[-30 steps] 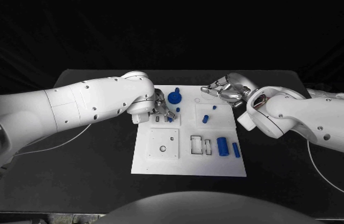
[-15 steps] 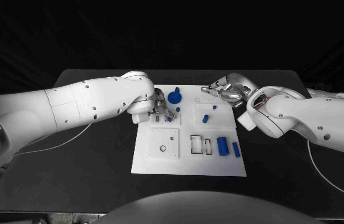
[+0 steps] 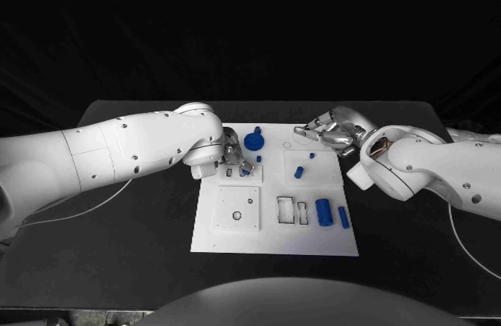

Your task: Assemble the parts on the task board

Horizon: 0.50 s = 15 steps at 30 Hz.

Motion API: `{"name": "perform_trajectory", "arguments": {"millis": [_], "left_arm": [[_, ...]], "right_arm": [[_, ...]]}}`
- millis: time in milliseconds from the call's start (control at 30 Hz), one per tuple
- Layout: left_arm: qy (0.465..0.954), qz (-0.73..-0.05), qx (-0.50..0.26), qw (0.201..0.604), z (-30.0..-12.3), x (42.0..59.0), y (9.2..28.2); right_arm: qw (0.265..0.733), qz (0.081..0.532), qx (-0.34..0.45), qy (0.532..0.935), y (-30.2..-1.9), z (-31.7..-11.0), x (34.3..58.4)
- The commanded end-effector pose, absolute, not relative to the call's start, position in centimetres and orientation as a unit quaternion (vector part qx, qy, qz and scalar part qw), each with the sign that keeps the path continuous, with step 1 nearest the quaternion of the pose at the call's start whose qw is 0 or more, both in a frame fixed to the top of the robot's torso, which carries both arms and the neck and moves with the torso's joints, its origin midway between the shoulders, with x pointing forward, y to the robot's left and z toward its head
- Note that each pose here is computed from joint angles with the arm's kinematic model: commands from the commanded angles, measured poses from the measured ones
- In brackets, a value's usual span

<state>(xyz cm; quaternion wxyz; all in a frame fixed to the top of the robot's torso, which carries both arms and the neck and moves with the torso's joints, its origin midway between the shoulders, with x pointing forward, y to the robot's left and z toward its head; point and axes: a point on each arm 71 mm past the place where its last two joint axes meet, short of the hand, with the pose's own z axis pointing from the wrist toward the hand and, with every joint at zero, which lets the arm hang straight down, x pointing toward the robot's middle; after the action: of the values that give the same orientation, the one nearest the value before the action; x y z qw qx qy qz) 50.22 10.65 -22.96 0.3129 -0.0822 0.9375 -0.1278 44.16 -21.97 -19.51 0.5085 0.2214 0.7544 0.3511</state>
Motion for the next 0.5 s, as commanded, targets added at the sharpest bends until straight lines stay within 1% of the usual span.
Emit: {"name": "perform_trajectory", "arguments": {"millis": [33, 200, 500], "left_arm": [[0.935, -0.14, -0.085, 0.316, -22.8, 50.2, 10.6], [0.935, -0.137, -0.086, 0.316, -22.6, 50.1, 11.0], [0.94, -0.119, -0.078, 0.31, -21.5, 50.1, 12.4]], "right_arm": [[0.505, 0.348, 0.215, 0.76, -22.0, -19.7, 44.1], [0.504, 0.347, 0.216, 0.761, -22.0, -19.9, 44.1], [0.502, 0.346, 0.218, 0.762, -22.0, -20.3, 44.1]]}}
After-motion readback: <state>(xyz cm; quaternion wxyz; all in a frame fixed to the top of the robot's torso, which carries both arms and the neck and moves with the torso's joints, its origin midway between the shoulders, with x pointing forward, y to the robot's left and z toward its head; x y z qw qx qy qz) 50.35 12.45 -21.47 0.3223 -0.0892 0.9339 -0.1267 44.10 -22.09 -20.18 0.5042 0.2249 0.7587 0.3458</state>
